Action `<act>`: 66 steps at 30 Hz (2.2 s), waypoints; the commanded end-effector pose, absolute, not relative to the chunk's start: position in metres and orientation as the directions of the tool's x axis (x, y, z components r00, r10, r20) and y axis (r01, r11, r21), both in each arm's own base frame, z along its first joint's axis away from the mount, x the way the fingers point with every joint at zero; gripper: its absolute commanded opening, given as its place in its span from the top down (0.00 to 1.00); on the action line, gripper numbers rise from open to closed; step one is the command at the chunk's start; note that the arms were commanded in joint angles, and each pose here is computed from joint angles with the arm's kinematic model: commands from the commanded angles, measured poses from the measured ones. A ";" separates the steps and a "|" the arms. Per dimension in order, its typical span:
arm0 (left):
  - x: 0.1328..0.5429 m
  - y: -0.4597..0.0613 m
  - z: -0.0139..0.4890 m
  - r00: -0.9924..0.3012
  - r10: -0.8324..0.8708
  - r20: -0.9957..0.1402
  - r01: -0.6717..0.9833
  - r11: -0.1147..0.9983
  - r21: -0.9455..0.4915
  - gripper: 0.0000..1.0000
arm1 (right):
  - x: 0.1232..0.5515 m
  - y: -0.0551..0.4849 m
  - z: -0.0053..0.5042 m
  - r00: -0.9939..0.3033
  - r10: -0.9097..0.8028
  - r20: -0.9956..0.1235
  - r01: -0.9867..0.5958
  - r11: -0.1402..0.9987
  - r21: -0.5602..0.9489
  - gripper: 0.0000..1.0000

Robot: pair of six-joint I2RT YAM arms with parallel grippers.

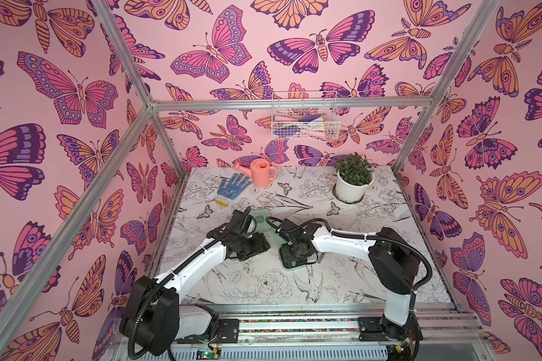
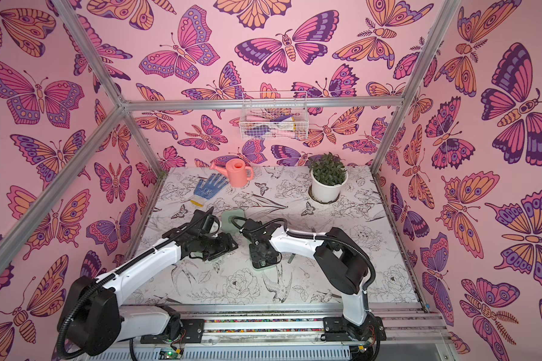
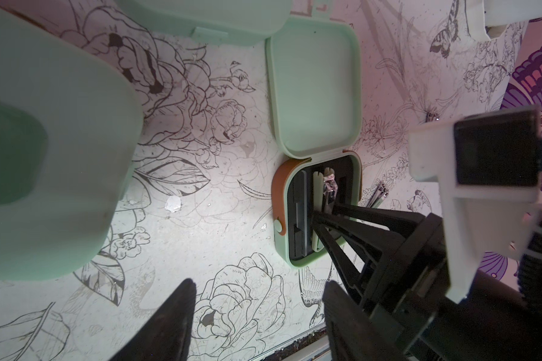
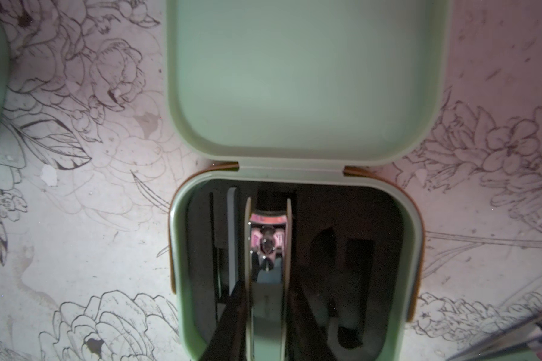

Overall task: Organize nail clipper sets
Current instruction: Place the nail clipper in the storage box.

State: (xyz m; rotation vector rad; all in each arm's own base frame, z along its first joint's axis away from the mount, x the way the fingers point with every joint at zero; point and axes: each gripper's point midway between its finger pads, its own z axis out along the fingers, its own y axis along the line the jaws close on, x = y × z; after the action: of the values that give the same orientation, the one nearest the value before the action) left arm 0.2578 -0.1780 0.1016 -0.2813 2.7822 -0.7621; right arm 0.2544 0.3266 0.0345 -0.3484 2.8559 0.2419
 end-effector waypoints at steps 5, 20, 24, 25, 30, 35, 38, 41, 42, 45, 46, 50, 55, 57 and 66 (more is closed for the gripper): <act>0.254 -0.176 0.102 -0.954 -0.239 -0.183 -0.109 0.842 -0.528 0.33 | 0.247 0.322 0.024 -0.953 -0.194 -0.234 -0.228 0.966 0.125 0.82; 0.253 -0.176 0.101 -0.955 -0.237 -0.180 -0.110 0.842 -0.528 0.33 | 0.249 0.321 0.007 -0.959 -0.193 -0.209 -0.216 0.972 0.091 0.82; 0.254 -0.176 0.101 -0.954 -0.238 -0.181 -0.110 0.842 -0.529 0.33 | 0.247 0.318 -0.002 -0.961 -0.197 -0.193 -0.214 0.974 0.071 0.82; 0.253 -0.177 0.101 -0.955 -0.236 -0.181 -0.108 0.842 -0.529 0.33 | 0.247 0.318 -0.004 -0.962 -0.197 -0.191 -0.214 0.974 0.069 0.82; 0.254 -0.176 0.101 -0.955 -0.236 -0.181 -0.108 0.843 -0.527 0.33 | 0.244 0.311 -0.016 -0.965 -0.201 -0.169 -0.211 0.976 0.045 0.82; 0.254 -0.177 0.100 -0.956 -0.235 -0.178 -0.108 0.842 -0.528 0.33 | 0.241 0.305 -0.025 -0.966 -0.208 -0.155 -0.213 0.977 0.012 0.82; 0.255 -0.178 0.100 -0.956 -0.235 -0.177 -0.108 0.840 -0.531 0.33 | 0.240 0.300 -0.030 -0.966 -0.214 -0.147 -0.214 0.977 -0.014 0.82; 0.255 -0.178 0.101 -0.955 -0.236 -0.178 -0.107 0.839 -0.534 0.33 | 0.240 0.299 -0.030 -0.965 -0.216 -0.146 -0.216 0.976 -0.016 0.80; 0.255 -0.178 0.101 -0.956 -0.235 -0.177 -0.107 0.839 -0.534 0.33 | 0.241 0.300 -0.028 -0.965 -0.215 -0.151 -0.216 0.976 -0.012 0.79; 0.255 -0.178 0.101 -0.956 -0.235 -0.176 -0.108 0.838 -0.535 0.33 | 0.244 0.305 -0.019 -0.962 -0.216 -0.169 -0.220 0.976 0.004 0.75; 0.254 -0.178 0.101 -0.956 -0.235 -0.176 -0.108 0.838 -0.535 0.33 | 0.246 0.307 -0.015 -0.960 -0.218 -0.178 -0.223 0.975 0.009 0.74; 0.253 -0.178 0.102 -0.955 -0.235 -0.179 -0.106 0.837 -0.537 0.33 | 0.253 0.314 0.002 -0.951 -0.227 -0.210 -0.237 0.971 0.023 0.70; 0.253 -0.177 0.101 -0.955 -0.237 -0.178 -0.108 0.838 -0.534 0.33 | 0.259 0.321 0.019 -0.942 -0.238 -0.237 -0.253 0.967 0.035 0.69; 0.253 -0.177 0.101 -0.956 -0.236 -0.177 -0.108 0.838 -0.535 0.33 | 0.261 0.322 0.025 -0.939 -0.240 -0.248 -0.257 0.966 0.039 0.68; 0.254 -0.178 0.103 -0.955 -0.237 -0.181 -0.106 0.836 -0.539 0.33 | 0.258 0.325 0.051 -0.933 -0.232 -0.275 -0.266 0.960 0.091 0.68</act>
State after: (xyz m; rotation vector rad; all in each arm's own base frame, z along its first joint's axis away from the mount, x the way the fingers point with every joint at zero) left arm 0.2561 -0.1783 0.1003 -0.2817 2.7884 -0.7696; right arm 0.2584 0.3249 0.0307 -0.3569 2.8746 0.1657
